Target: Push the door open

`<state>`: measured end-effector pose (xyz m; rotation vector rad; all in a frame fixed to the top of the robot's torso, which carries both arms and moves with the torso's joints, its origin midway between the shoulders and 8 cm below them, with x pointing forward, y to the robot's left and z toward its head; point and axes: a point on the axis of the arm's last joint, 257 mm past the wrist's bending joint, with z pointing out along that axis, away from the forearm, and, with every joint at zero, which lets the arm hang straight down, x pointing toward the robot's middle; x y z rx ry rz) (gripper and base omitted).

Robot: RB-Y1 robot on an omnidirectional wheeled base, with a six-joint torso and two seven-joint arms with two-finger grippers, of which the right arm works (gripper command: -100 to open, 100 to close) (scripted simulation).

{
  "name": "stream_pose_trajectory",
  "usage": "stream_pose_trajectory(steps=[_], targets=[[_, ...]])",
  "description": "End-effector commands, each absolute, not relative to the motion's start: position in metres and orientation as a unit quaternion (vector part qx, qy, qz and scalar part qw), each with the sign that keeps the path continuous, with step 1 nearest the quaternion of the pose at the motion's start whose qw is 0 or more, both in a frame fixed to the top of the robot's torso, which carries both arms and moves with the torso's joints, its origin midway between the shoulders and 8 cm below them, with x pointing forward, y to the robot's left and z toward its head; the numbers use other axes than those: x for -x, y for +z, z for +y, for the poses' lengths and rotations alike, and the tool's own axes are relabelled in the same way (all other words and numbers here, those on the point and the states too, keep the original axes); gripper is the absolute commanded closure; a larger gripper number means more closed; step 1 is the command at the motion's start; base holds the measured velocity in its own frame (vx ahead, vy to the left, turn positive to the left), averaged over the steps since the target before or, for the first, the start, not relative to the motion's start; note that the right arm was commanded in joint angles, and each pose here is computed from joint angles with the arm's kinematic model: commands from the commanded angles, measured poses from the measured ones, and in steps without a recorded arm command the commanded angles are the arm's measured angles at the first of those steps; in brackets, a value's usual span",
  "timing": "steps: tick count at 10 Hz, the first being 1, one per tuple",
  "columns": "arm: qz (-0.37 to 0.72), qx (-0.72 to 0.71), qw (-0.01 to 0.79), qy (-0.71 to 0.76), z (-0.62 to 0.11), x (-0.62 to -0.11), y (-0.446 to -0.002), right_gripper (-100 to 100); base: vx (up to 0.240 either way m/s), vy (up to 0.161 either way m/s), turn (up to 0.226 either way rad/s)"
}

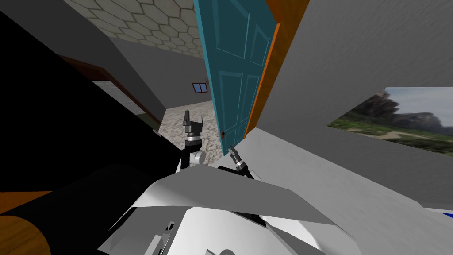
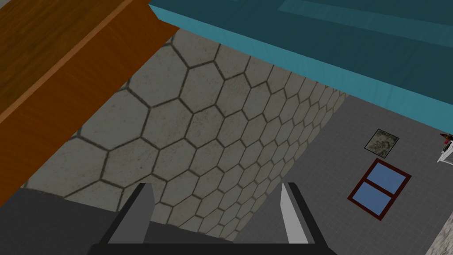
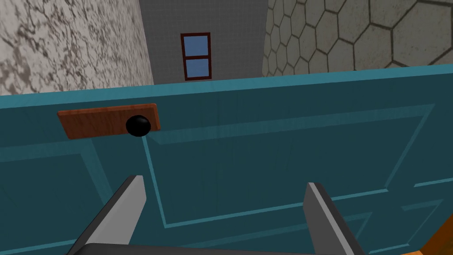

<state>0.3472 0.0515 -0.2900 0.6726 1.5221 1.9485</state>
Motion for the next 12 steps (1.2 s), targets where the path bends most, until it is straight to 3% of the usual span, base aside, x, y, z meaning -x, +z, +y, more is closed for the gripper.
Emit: stream_pose_trajectory(steps=[1, 12], targets=[[0.585, -0.246, 0.272, 0.724, 0.055, -0.339, -0.304, -100, 0.116, 0.023, -0.054], [0.673, -0.208, 0.208, 0.679, 0.058, -0.300, -0.388, -100, 0.178, 0.035, -0.037]])
